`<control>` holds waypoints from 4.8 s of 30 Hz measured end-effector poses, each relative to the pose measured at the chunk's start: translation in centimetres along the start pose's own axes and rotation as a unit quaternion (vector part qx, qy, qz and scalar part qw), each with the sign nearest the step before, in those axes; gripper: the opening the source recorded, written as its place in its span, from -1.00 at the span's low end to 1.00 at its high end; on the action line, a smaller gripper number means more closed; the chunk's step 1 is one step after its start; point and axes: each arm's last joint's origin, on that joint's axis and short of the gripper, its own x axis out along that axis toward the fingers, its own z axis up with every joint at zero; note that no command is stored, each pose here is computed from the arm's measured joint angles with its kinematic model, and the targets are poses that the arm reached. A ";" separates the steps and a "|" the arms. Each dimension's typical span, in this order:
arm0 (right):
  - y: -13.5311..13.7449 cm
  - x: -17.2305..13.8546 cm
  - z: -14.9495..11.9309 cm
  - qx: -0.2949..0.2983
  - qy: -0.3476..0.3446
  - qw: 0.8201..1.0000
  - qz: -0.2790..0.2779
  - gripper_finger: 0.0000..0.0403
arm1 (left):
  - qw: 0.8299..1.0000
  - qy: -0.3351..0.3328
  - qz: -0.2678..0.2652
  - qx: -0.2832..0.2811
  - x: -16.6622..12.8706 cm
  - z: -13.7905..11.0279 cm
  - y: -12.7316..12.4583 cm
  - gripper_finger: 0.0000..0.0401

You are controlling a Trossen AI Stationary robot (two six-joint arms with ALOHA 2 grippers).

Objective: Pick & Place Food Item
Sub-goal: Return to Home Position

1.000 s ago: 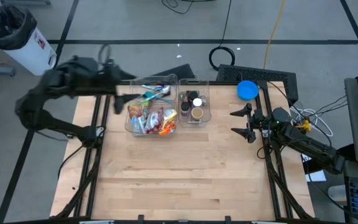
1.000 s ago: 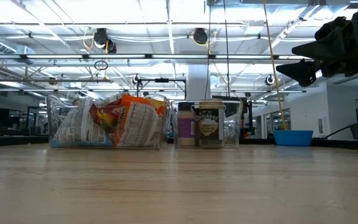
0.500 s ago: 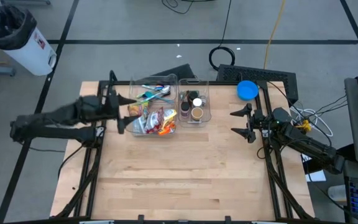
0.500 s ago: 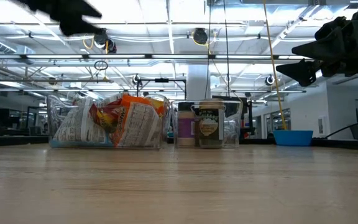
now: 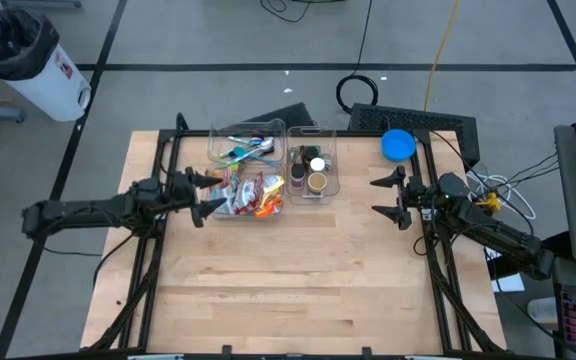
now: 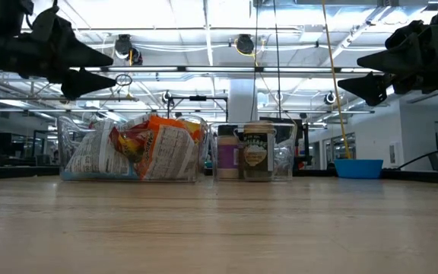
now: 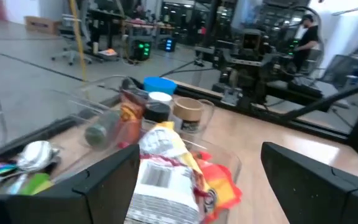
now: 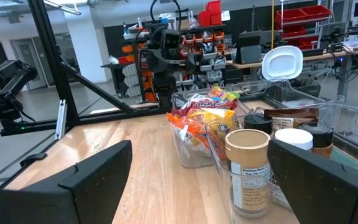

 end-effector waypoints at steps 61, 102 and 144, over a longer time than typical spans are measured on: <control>0.0 0.0 0.0 0.000 0.000 1.000 0.000 0.82 | 0.995 -0.045 -0.077 0.055 -2.1 -1.7 0.1 0.68; 0.0 0.0 0.0 0.000 0.000 1.000 0.000 0.82 | 0.994 -0.045 -0.077 0.069 -2.1 -1.7 0.1 0.68; 0.0 0.0 0.0 0.000 0.000 1.000 0.000 0.82 | 0.994 -0.044 -0.077 0.069 -2.1 -1.8 0.1 0.68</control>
